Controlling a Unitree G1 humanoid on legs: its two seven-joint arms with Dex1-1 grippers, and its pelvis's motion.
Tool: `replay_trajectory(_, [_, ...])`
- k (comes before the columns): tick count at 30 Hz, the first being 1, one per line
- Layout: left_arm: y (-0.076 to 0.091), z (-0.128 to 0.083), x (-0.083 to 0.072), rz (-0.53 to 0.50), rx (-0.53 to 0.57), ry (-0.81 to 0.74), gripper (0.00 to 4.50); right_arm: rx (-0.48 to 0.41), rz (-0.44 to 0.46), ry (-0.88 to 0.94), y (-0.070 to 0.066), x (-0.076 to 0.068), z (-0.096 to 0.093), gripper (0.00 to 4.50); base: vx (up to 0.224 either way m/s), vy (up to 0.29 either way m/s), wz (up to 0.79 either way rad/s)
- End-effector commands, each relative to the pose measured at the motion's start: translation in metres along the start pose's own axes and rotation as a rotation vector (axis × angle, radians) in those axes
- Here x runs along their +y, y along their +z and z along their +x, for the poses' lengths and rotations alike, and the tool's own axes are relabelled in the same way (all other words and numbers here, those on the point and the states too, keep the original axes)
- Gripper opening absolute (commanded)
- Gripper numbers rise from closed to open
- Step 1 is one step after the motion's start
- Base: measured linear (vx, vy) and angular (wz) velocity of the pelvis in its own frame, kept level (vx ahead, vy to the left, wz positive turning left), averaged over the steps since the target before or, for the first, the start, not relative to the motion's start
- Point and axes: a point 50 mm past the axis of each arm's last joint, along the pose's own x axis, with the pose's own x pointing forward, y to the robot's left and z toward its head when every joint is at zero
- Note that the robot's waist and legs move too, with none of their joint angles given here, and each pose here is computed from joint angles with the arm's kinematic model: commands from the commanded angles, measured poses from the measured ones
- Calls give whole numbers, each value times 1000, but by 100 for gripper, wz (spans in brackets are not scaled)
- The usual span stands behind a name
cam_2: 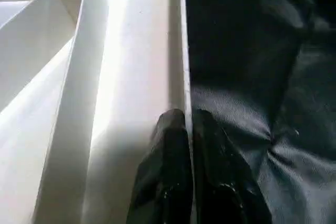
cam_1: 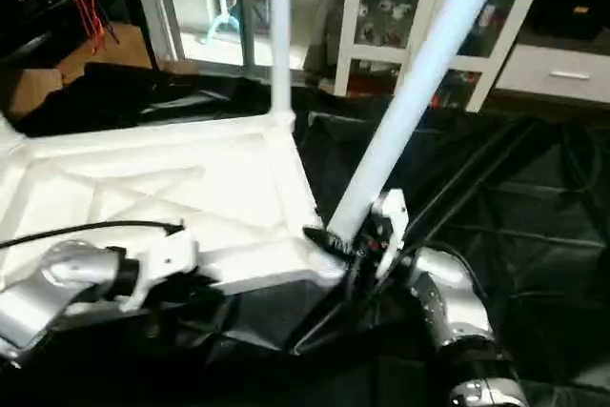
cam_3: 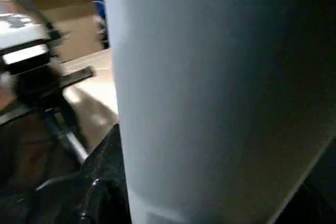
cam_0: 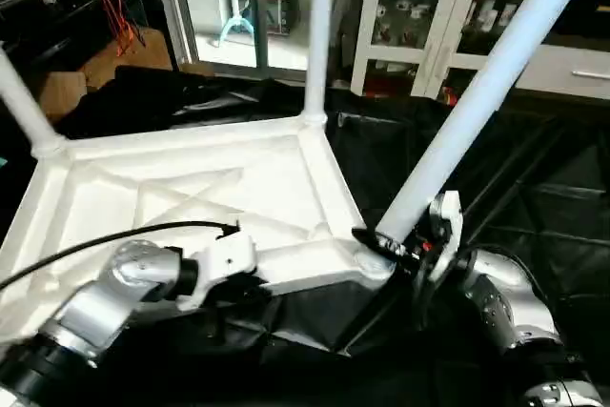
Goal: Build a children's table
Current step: Insert table leg to table base
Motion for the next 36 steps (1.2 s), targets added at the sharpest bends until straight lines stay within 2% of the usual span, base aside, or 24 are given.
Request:
replay_trajectory(1, [-21,-26,20,-103,36,182,0,250,210,64,-62,25,-23,193,0,0,0])
replay_trajectory(2, [-19,-27,18,-101,16,166,0,300,174,104,-66,29,-28,193,0,0,0])
replay_trajectory(4, [-17,-26,17,-104,1,152,0,329,152,129,-69,31,-31,193,0,0,0])
replay_trajectory(6, [-14,-21,14,-106,-22,123,0,404,106,175,-77,36,-38,193,0,0,0])
replay_trajectory(11, [-13,-15,11,-97,-29,85,0,495,39,155,-85,35,-43,193,0,0,0])
replay_trajectory(15, [-12,-12,10,-96,-32,70,0,483,42,86,-87,31,-42,193,0,0,0])
replay_trajectory(18, [-10,-9,10,-102,-42,55,0,447,77,45,-89,30,-40,193,0,0,0])
replay_trajectory(22, [-7,-6,9,-110,-52,35,0,440,133,80,-93,34,-38,193,0,0,0])
replay_trajectory(25, [-7,-5,8,-113,-50,20,0,435,249,151,-96,40,-40,193,0,0,0])
replay_trajectory(28, [-8,-4,8,-115,-45,9,0,394,364,187,-93,42,-41,193,0,0,0])
replay_trajectory(31, [-8,-3,7,-115,-43,3,0,377,417,197,-91,40,-42,192,0,0,0])
replay_trajectory(35, [-7,-1,7,-113,-42,0,0,414,452,223,-92,39,-46,192,0,0,0])
replay_trajectory(36, [-6,0,7,-111,-44,-1,0,468,431,254,-93,41,-50,192,0,0,0])
